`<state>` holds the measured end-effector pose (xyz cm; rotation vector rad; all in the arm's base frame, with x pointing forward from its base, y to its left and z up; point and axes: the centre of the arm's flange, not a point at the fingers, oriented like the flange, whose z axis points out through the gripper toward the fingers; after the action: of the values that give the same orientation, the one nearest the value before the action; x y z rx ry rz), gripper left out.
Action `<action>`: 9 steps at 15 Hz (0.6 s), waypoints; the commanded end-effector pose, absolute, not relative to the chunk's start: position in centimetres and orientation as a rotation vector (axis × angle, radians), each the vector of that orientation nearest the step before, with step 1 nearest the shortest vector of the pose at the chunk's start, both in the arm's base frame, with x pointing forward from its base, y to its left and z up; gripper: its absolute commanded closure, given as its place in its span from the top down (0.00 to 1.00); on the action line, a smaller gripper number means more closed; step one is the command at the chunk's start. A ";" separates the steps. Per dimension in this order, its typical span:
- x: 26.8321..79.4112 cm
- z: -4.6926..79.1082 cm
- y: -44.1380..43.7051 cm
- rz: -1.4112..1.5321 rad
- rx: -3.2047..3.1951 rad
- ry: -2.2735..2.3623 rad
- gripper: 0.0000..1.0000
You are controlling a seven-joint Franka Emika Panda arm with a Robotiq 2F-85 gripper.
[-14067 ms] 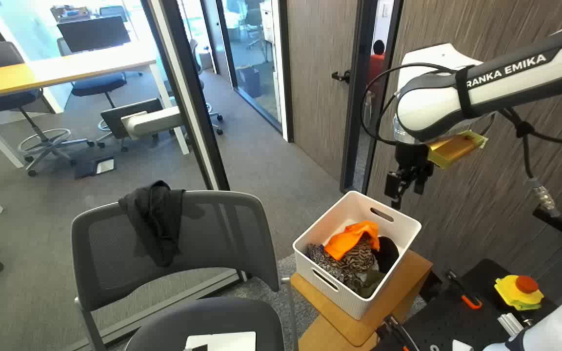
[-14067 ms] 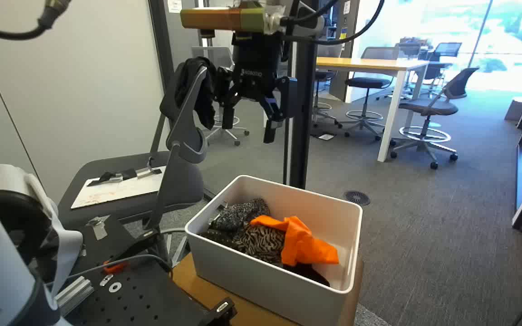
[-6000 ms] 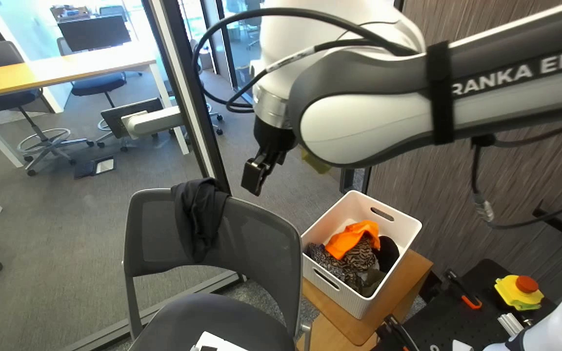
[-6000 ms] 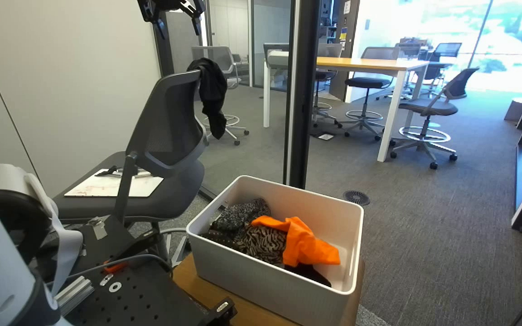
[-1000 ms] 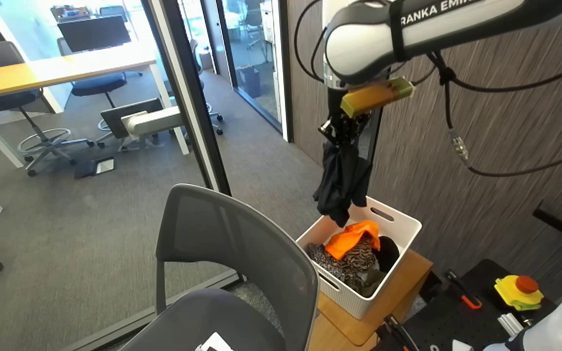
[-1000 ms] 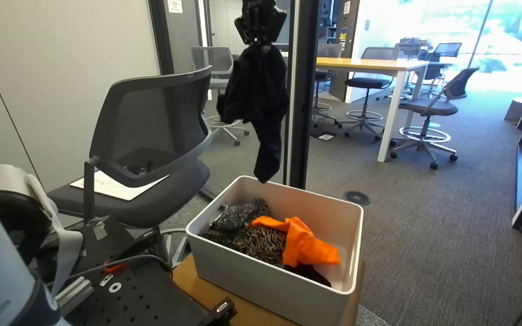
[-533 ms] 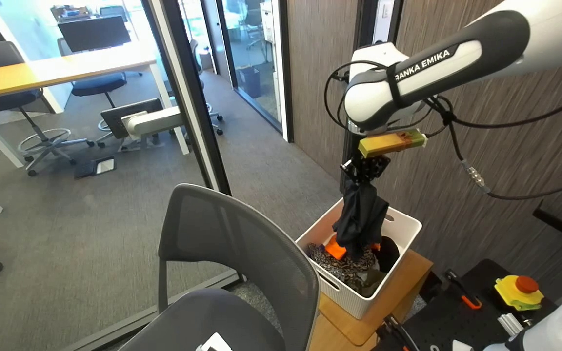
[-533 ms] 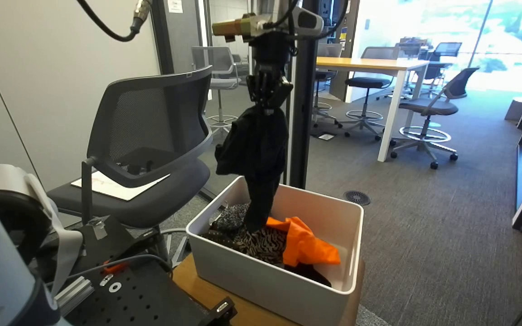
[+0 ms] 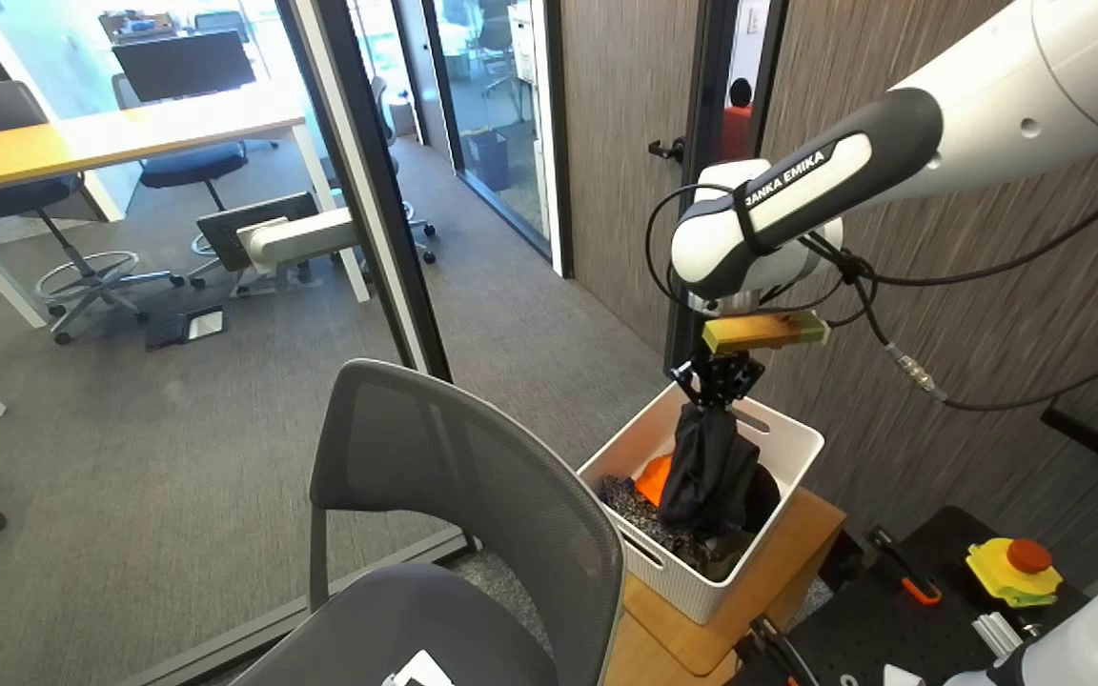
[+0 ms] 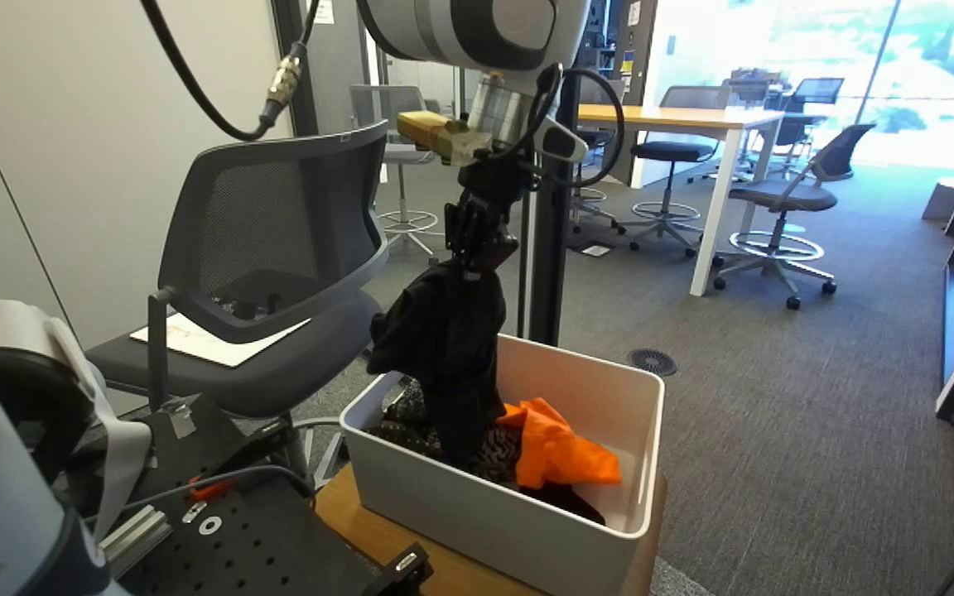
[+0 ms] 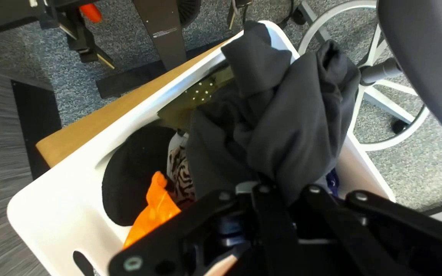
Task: Move the black cloth to the box
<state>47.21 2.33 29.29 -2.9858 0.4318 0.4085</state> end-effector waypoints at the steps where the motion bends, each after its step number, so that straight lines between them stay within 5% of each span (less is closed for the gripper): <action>1: 47.0 27.9 2.1 0.410 -2.929 0.455 0.13; 2: 47.0 27.7 2.0 0.421 -2.920 0.469 0.37; 4: 46.9 27.5 1.9 0.432 -2.901 0.487 0.40; 9: 47.0 27.7 1.7 0.424 -2.880 0.518 0.76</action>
<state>47.01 2.05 27.24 -2.9059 0.5098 0.4646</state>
